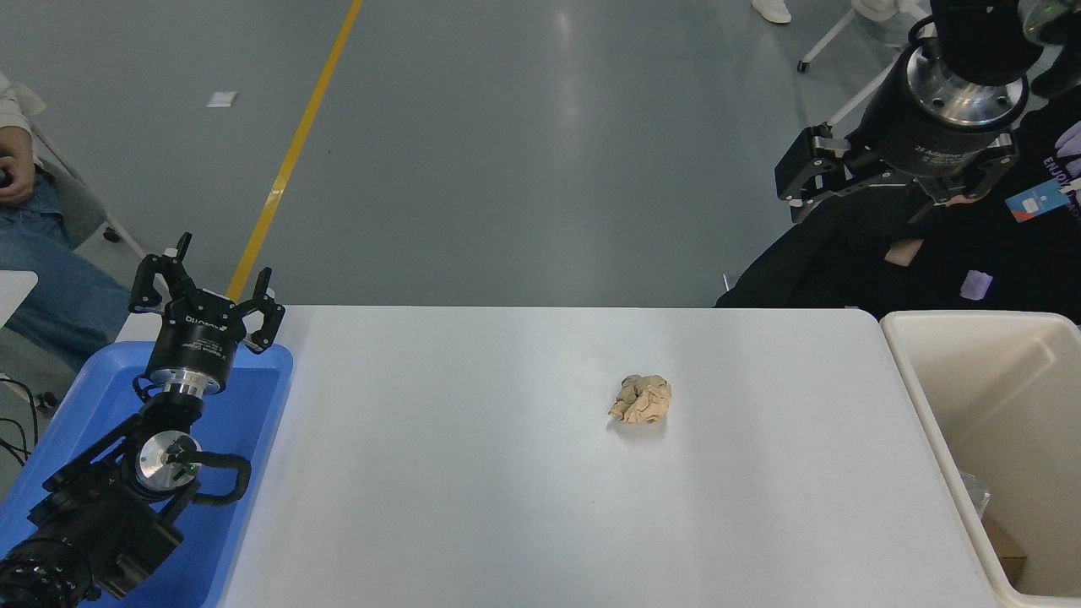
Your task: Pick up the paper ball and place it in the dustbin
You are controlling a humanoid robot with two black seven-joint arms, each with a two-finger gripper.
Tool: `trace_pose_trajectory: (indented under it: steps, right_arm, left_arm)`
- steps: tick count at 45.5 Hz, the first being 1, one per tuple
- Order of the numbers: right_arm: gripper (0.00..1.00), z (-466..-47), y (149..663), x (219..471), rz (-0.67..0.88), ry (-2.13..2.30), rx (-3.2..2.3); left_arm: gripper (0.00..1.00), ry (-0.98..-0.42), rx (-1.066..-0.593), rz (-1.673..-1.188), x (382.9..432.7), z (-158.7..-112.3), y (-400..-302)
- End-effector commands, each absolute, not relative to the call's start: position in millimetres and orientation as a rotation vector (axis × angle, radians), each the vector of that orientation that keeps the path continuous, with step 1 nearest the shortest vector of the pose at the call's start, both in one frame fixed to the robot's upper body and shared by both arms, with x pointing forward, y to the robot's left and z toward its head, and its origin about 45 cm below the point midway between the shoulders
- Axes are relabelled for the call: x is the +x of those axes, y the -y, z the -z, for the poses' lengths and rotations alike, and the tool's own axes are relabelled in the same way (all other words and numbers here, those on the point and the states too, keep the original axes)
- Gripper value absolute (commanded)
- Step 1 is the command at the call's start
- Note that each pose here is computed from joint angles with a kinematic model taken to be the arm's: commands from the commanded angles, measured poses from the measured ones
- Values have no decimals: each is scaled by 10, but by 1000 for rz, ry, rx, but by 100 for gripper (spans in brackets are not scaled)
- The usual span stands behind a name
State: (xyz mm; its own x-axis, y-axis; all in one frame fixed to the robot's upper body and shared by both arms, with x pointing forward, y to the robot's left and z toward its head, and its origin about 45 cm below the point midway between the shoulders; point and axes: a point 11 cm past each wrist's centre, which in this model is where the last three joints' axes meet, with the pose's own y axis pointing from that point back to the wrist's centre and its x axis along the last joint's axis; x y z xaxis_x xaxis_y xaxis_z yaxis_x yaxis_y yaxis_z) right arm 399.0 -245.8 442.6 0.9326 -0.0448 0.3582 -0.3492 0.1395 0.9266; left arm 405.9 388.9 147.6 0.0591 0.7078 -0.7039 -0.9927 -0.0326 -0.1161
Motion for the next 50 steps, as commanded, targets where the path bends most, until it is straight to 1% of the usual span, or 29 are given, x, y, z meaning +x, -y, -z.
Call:
trace_pose_trajectory:
  steps: [1, 9, 12, 16, 20, 33, 35, 36, 41, 50]
  right_arm:
    - [100, -4489, 2367, 3992, -251, 334, 1441]
    - [100, -4548, 2269, 3992, -278, 332, 1459]
    - [100, -4534, 2233, 3988, -281, 323, 1469]
    - [100, -4477, 2205, 3990, -271, 313, 1484]
    - [100, -4517, 2137, 3983, -269, 326, 1524]
    - [100, -4447, 2142, 3978, -243, 322, 1536]
    - [100, -4401, 2119, 3976, -238, 310, 1547]
    - [100, -4345, 2114, 3973, -227, 300, 1551]
    - [100, -4040, 2073, 3951, -175, 239, 1583]
    - [100, -3673, 1985, 3889, -122, 153, 1596]
  left_arm:
    - [99, -516, -709, -1467, 4059, -1476, -3891]
    - [99, -515, -712, -1469, 4060, -1479, -3894]
    - [99, -516, -711, -1470, 4055, -1473, -3896]
    - [99, -516, -711, -1470, 4055, -1473, -3896]
    - [99, -516, -711, -1470, 4055, -1473, -3896]
    - [99, -515, -713, -1472, 4055, -1475, -3901]
    - [99, -516, -714, -1473, 4055, -1471, -3900]
    - [99, -515, -714, -1473, 4056, -1477, -3903]
    - [99, -516, -714, -1473, 4055, -1471, -3899]
    - [99, -515, -718, -1473, 4057, -1478, -3900]
